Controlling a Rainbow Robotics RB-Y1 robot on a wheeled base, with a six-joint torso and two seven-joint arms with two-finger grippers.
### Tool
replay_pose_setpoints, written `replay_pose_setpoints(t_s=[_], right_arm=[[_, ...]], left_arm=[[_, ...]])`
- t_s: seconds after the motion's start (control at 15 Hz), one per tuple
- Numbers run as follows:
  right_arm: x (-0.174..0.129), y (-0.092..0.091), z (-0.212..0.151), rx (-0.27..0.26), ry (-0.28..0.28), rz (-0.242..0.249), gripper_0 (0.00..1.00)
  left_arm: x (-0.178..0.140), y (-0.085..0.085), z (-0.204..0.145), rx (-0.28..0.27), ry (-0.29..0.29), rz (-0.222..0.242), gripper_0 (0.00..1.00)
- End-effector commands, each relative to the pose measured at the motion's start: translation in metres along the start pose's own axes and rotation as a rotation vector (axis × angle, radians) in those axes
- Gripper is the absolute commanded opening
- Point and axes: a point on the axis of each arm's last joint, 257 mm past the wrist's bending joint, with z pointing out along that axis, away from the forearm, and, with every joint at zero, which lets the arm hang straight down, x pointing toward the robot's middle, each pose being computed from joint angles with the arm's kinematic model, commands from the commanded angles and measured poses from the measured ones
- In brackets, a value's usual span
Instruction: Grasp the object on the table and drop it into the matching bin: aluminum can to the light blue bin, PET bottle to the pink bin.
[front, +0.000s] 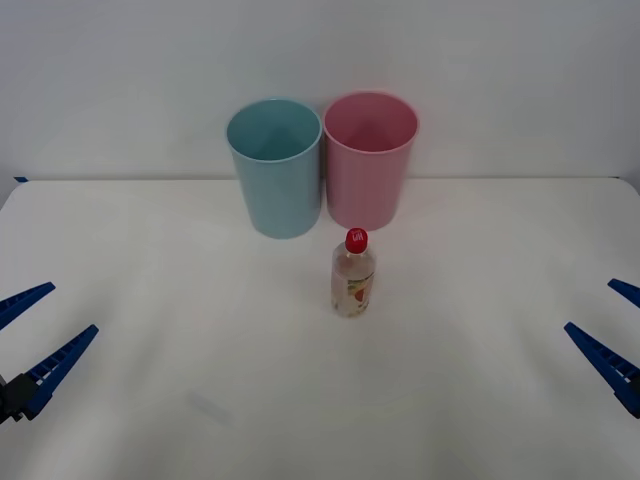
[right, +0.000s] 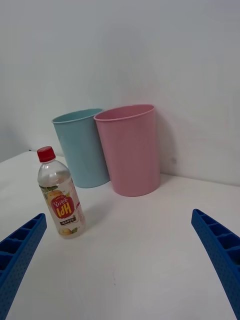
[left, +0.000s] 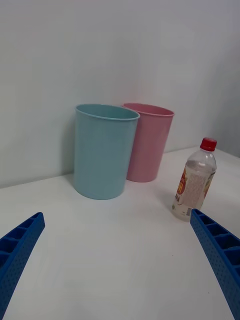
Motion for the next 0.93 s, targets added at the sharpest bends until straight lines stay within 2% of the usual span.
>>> replay_pose_setpoints(t_s=[0.07,0.13,0.6,0.93], right_arm=[[0.0,0.0,0.0,0.0,0.0,0.0,1.0],[0.009,0.005,0.0,0.0,0.007,0.02,1.0],[0.014,0.012,0.011,-0.022,0.015,0.018,1.0],[0.025,0.031,0.032,-0.08,0.022,0.012,1.0]], left_arm=[[0.0,0.0,0.0,0.0,0.0,0.0,1.0],[0.0,0.0,0.0,0.0,0.0,0.0,1.0],[0.0,0.0,0.0,0.0,0.0,0.0,1.0],[0.0,0.0,0.0,0.0,0.0,0.0,1.0]])
